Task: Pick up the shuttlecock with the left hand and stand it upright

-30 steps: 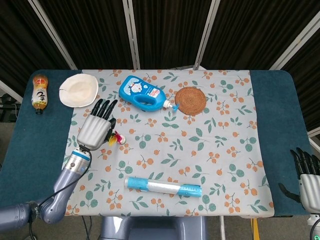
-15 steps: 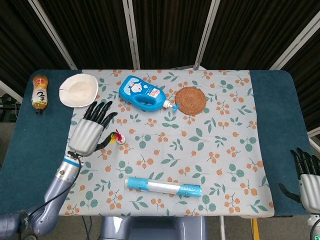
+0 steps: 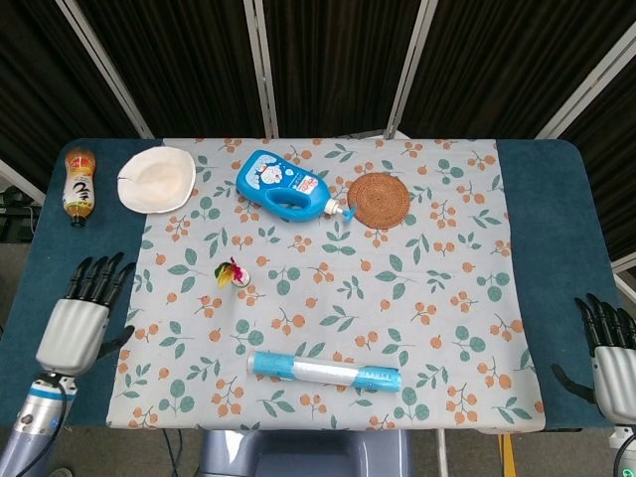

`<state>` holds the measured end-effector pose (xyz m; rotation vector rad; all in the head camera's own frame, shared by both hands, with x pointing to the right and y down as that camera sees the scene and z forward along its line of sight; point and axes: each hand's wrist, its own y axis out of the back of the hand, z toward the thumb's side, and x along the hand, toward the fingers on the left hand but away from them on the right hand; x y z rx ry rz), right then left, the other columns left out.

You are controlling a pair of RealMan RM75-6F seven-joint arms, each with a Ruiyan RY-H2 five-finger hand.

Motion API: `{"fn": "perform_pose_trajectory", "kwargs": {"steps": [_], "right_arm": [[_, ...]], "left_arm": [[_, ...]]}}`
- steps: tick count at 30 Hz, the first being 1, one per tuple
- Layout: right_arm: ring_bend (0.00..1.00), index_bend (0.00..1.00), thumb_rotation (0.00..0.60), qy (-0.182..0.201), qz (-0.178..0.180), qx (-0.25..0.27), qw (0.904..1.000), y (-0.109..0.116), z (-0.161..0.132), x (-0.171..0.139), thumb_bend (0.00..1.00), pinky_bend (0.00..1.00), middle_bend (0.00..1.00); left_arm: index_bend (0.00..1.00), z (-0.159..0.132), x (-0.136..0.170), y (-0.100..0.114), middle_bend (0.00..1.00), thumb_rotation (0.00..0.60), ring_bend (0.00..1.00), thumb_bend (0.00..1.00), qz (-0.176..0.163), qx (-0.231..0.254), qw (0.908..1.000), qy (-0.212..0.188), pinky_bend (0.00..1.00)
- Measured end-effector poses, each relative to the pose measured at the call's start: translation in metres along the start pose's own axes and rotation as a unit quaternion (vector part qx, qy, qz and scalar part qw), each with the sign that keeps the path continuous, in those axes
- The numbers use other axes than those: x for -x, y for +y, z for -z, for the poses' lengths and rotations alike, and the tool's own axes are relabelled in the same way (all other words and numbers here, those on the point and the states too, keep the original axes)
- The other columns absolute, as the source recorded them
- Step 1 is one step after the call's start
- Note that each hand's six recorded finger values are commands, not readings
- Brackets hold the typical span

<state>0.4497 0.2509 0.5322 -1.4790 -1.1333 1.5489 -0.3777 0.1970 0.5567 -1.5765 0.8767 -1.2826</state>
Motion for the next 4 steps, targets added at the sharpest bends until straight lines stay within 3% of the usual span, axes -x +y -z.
{"fn": "perform_pose_trajectory", "kwargs": {"steps": [4], "right_arm": [[0.00, 0.01, 0.600, 0.002, 0.001, -0.001, 1.0000, 0.000, -0.001, 0.000, 0.12, 0.00, 0.00]], "left_arm": [[0.00, 0.026, 0.022, -0.009, 0.00, 0.600, 0.00, 0.24, -0.005, -0.031, 0.9995, 0.009, 0.00]]}}
